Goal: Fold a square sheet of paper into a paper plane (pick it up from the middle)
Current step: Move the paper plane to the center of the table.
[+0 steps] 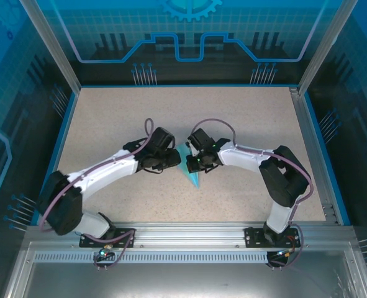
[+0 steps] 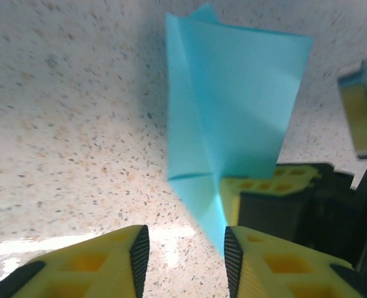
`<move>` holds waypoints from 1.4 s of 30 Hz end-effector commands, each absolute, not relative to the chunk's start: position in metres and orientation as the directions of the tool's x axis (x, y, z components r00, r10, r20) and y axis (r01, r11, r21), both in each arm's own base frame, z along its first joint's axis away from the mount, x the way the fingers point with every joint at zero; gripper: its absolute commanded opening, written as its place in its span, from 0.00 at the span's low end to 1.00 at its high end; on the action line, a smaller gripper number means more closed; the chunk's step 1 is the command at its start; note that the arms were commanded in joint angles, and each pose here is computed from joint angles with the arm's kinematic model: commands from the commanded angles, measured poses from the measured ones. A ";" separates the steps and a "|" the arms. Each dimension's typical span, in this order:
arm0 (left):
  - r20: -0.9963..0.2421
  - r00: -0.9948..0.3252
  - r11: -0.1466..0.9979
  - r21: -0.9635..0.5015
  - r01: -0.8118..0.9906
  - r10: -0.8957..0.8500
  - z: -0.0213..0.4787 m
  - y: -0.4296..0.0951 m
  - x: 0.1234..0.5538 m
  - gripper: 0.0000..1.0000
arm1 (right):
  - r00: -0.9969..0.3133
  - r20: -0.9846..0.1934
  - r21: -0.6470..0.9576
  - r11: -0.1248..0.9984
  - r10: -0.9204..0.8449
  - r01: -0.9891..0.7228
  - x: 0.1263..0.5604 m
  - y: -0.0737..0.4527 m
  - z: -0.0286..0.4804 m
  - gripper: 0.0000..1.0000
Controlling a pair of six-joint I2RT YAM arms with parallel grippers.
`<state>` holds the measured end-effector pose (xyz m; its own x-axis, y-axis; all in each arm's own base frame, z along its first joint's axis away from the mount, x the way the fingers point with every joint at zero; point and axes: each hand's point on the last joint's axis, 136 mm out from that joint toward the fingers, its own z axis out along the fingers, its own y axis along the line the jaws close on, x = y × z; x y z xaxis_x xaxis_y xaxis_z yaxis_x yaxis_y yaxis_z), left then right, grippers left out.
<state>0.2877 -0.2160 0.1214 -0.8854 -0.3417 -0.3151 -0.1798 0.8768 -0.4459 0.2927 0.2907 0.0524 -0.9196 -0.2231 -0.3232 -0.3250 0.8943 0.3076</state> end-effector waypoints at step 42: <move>-0.317 -0.805 0.817 -0.479 -0.320 -0.501 0.101 -0.147 0.281 0.53 | -0.975 -0.220 -0.002 0.999 -0.038 -0.038 0.416 0.252 0.011 0.13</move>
<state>0.2753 -0.1430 0.0928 -0.8058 -0.5011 -0.3156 -0.3330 0.8241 -0.4582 0.4184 0.2566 0.0223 -0.9640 -0.0636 -0.2581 -0.0668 0.9978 0.0038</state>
